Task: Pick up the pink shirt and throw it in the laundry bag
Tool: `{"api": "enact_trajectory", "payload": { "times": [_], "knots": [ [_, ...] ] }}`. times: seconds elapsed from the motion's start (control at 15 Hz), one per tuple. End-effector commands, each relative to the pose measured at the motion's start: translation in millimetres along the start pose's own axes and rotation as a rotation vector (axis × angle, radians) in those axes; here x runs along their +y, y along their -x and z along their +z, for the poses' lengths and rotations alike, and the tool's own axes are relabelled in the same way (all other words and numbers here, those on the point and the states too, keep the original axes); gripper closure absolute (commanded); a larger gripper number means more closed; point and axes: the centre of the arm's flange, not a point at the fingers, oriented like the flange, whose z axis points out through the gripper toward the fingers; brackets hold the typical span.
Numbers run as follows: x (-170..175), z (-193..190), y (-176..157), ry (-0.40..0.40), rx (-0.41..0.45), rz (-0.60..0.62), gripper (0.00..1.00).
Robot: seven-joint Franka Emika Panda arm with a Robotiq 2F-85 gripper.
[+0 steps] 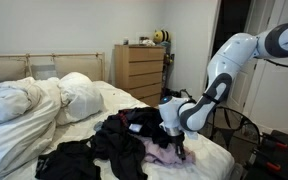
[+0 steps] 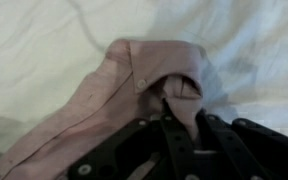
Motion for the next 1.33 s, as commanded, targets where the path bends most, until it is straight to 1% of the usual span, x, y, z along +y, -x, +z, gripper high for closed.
{"api": "enact_trajectory", "payload": {
  "times": [0.0,0.07,0.27,0.53,0.8,1.0,1.27],
  "knots": [
    [27.1,-58.3,5.4,-0.049,-0.019,0.09,0.96],
    [31.6,-78.9,8.0,-0.066,-0.031,0.113,0.97],
    [37.2,-144.0,16.2,-0.113,-0.076,0.171,0.96],
    [33.0,-247.2,29.9,-0.138,-0.087,0.248,0.96],
    [21.4,-352.2,48.5,-0.172,-0.058,0.351,0.96],
    [12.3,-427.0,68.9,-0.186,-0.012,0.422,0.96],
    [14.4,-500.9,105.2,-0.239,0.09,0.541,0.96]
  ]
}}
